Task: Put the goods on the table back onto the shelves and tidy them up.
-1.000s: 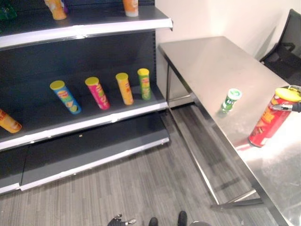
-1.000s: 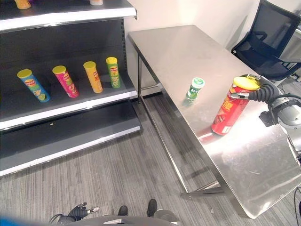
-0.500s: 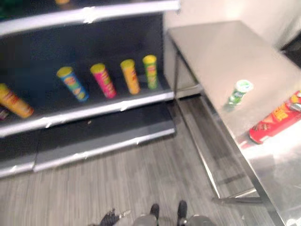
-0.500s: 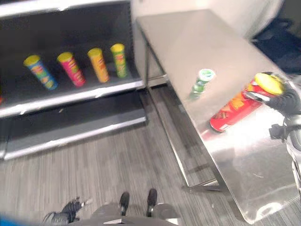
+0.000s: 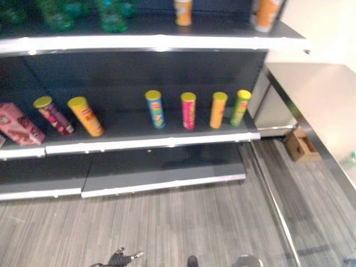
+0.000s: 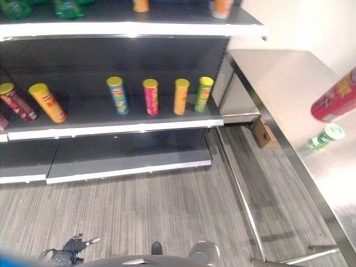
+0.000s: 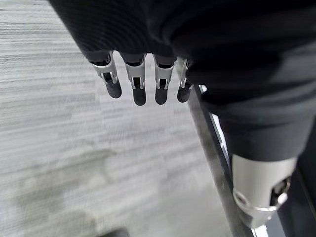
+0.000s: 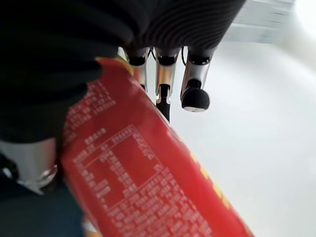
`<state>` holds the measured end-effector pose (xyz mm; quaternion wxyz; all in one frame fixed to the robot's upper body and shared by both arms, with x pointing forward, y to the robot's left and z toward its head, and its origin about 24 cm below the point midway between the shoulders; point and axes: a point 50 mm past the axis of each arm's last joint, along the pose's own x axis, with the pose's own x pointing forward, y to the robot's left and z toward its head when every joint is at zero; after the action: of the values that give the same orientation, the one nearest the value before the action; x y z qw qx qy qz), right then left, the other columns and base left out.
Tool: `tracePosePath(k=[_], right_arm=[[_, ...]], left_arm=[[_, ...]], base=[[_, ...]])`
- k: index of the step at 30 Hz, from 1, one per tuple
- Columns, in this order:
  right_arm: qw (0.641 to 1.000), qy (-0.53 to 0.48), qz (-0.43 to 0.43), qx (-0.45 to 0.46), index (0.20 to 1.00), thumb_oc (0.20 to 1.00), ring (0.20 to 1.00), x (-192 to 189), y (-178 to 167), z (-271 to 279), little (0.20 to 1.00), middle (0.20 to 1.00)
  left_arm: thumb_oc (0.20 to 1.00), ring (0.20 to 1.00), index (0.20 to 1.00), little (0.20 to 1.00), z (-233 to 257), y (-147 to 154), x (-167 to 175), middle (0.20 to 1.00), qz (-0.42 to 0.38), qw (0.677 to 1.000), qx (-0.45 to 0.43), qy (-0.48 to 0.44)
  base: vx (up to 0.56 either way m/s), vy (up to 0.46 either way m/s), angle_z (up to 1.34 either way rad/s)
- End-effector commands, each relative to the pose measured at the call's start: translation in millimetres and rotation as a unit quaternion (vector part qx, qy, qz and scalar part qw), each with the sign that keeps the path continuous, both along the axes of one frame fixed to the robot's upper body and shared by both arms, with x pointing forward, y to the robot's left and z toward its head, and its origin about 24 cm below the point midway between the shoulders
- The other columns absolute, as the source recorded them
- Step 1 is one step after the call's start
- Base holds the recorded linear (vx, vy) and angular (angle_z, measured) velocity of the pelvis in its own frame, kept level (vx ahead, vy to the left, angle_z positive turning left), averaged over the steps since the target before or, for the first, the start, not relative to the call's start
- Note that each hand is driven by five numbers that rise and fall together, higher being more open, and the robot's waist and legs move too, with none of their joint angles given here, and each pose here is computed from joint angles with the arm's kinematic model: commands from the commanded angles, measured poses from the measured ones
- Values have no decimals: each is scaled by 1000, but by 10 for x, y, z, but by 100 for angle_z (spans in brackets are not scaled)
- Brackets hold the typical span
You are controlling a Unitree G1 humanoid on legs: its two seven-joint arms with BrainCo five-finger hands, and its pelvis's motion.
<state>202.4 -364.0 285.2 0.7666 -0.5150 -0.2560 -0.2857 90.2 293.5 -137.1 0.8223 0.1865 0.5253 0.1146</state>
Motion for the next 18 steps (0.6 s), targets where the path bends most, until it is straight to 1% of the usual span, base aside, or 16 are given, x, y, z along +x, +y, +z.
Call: tracePosePath(k=[1, 3, 7, 11, 15, 16, 18], right_arm=[[995, -95, 30, 17, 200, 200, 200, -8, 38, 281, 200, 200], [994, -72, 75, 15, 200, 200, 200, 89, 198, 218, 200, 200], [991, -27, 128, 26, 200, 200, 200, 193, 397, -22, 200, 200], [989, -16, 144, 37, 200, 200, 200, 192, 445, -123, 200, 200], [981, 10, 190, 48, 200, 200, 200, 200, 568, -216, 200, 200], [970, 40, 235, 47, 200, 200, 200, 239, 721, -287, 200, 200], [963, 61, 261, 44, 200, 200, 200, 275, 823, -334, 200, 200]], left_arm=[[1000, 1000, 1000, 1000, 80, 27, 209, 1000, -14, 999, 10, -34], [1000, 1000, 1000, 1000, 77, -25, 266, 1000, -21, 999, 2, -39], [1000, 1000, 1000, 1000, 67, -84, 329, 1000, -34, 999, -5, -40], [1000, 1000, 1000, 1000, 65, -94, 331, 1000, -36, 999, -6, -40], [1000, 1000, 1000, 1000, 66, -105, 337, 1000, -42, 998, -9, -42], [1000, 1000, 1000, 1000, 48, -130, 319, 1000, -49, 998, -11, -35], [1000, 1000, 1000, 1000, 38, -164, 323, 1000, -51, 998, -15, -35]], base=[[-20, 66, 49], [12, 54, 59], [40, -12, 42], [63, -33, 42], [113, -75, 32], [212, -122, 28], [172, -104, 23]])
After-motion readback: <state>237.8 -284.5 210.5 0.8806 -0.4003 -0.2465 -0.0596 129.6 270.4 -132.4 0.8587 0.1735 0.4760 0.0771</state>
